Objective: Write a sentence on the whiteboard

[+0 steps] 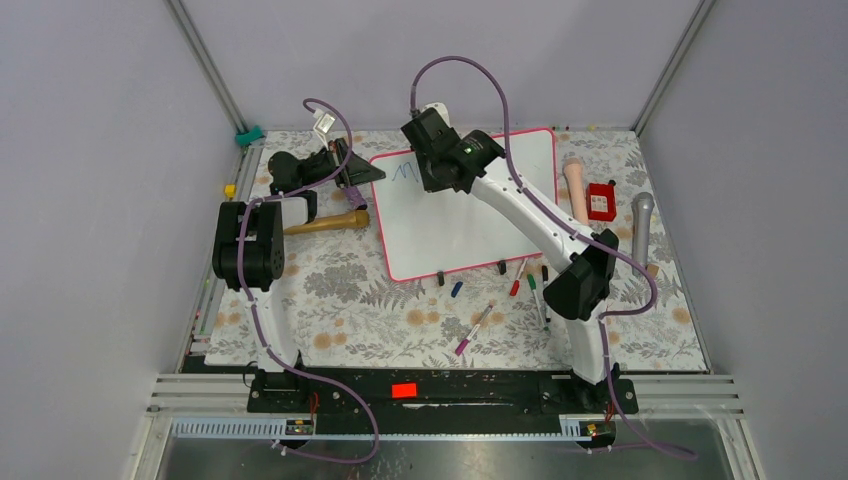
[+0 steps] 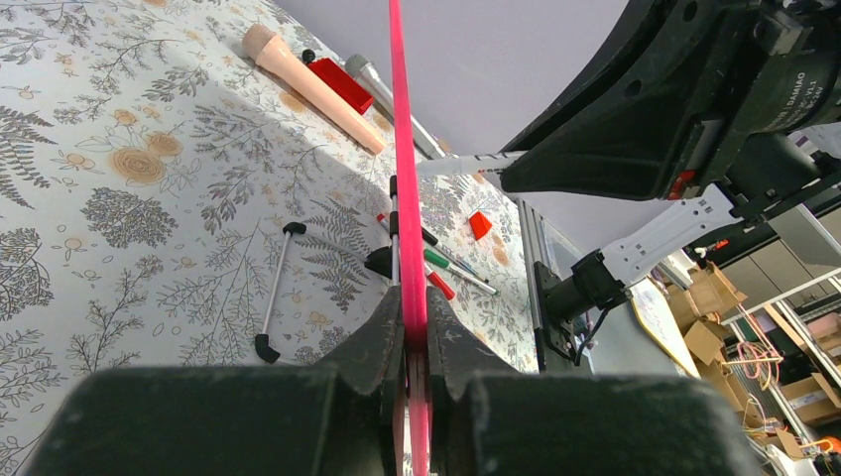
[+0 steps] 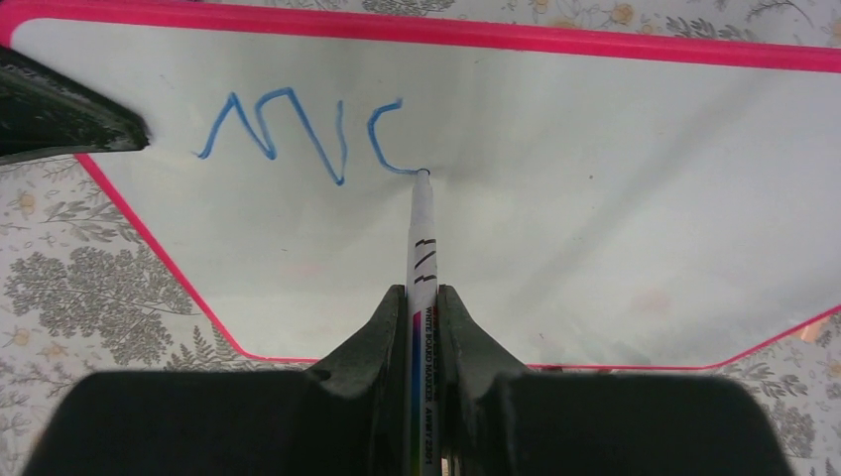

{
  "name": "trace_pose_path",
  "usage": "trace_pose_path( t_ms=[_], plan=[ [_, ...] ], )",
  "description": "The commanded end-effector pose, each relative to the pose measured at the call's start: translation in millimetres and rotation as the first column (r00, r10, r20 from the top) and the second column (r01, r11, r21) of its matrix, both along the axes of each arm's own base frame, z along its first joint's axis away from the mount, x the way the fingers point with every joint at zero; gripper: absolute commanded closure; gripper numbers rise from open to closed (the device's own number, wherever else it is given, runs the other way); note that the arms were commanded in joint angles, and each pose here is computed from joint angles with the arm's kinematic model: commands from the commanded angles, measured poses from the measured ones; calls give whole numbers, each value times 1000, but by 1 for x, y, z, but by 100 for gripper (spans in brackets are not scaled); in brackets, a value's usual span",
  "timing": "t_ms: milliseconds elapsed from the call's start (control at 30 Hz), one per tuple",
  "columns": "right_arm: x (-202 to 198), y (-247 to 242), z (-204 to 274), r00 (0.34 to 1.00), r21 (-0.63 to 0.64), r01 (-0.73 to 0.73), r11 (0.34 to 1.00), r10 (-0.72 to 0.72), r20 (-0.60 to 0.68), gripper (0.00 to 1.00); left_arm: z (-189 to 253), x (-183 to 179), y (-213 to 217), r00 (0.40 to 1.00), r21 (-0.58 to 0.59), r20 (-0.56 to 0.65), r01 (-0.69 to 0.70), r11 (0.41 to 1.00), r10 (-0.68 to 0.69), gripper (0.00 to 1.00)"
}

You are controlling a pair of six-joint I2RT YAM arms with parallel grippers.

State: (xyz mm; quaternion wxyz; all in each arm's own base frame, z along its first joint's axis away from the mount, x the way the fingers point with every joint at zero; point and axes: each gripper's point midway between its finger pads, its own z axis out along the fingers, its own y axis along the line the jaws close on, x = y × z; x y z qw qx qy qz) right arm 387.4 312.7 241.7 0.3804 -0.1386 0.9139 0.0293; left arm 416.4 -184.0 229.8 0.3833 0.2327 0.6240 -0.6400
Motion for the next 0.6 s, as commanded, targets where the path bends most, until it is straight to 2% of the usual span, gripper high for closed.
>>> trace_pose_path(
  t_ms=[0, 567],
  plan=[
    [18, -18, 12, 993, -68, 89, 994, -83, 88, 100, 3, -24, -6, 987, 73, 104, 119, 990, -126, 100],
    [33, 6, 31, 993, 86, 53, 995, -62, 98, 100, 2, -24, -7, 986, 73, 98, 125, 989, -132, 100]
  ],
)
